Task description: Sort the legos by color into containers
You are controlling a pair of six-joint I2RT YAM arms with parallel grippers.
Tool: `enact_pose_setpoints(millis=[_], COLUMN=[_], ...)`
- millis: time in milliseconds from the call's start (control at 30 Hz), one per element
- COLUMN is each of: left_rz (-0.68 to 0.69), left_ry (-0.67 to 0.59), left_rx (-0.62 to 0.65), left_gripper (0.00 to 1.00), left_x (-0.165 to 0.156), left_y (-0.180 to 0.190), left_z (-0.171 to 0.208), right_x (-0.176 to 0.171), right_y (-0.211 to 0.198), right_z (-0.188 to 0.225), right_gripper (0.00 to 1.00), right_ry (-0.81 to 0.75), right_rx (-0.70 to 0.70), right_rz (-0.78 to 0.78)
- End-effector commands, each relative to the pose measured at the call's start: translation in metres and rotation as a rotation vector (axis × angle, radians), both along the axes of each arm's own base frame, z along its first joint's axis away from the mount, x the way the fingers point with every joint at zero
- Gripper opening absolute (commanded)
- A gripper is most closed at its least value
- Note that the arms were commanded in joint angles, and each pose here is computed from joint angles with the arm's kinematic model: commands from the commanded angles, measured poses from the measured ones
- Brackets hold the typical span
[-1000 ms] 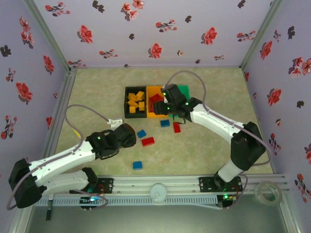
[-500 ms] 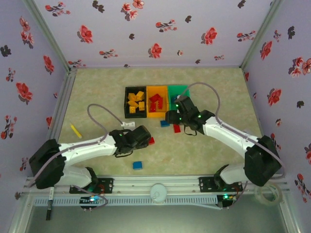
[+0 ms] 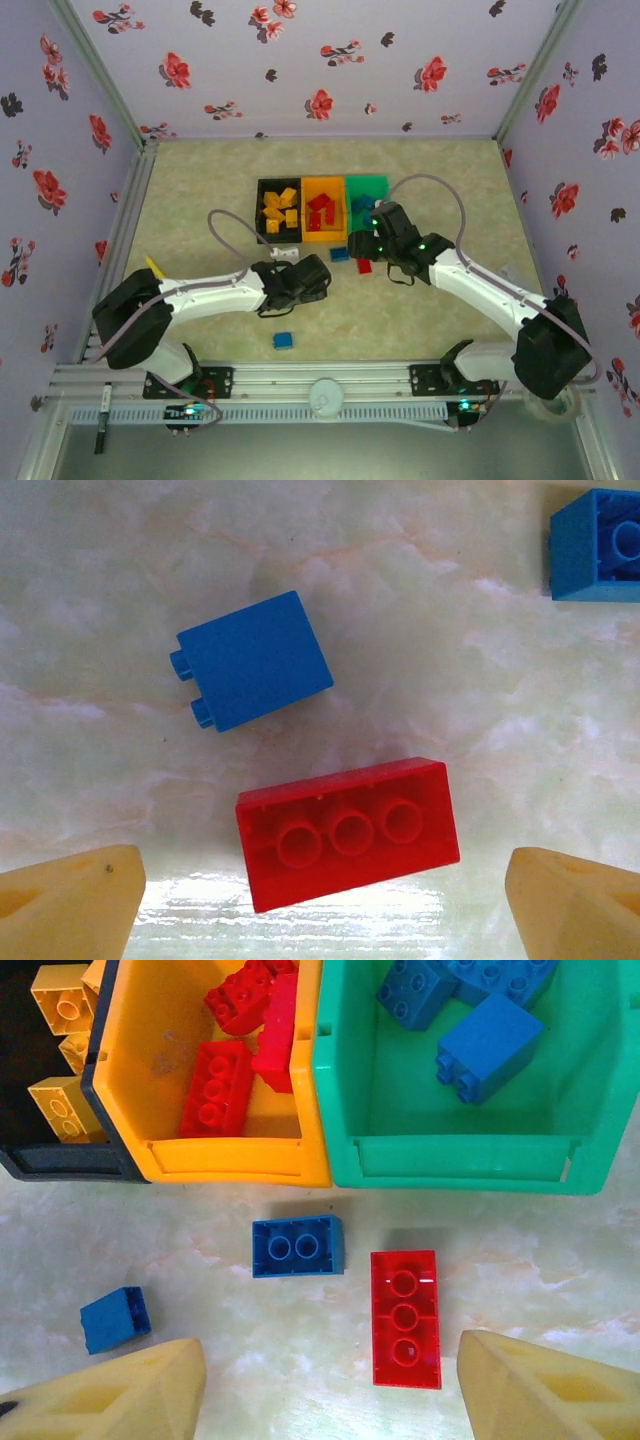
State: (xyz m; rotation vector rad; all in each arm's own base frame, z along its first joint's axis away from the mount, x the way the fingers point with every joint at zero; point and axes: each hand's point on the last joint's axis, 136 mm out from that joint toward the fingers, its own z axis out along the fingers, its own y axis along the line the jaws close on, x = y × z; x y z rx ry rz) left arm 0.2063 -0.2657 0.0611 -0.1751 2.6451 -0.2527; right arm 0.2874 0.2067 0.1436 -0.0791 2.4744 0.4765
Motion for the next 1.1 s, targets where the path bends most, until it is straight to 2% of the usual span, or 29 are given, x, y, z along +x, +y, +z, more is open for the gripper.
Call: enact_pose_setpoints(millis=[0,400,1067], left_rz=[0.008,-0.016,-0.035], left_ry=[0.003,0.021,0.032], left_rx=[-0.014,0.022,0.087], left_gripper=[0.94,0.92,0.74], left_x=[0.002,0.005,0.011], left_y=[-0.011,-0.018,-0.017], left_z=[0.000,-0.017,-0.031], right_x=[-0.002,-0.004,-0.007], right_y=[-0.012,-0.014,-0.019], right_z=[-0.002,0.001,0.001], right_gripper=[0.69,0.70,0.70], right_ry=[0.003,-0.002,-0.004], right_rx=[-0.016,-0.009,-0.016], right_rz=[-0.037,-0.043,-0.052])
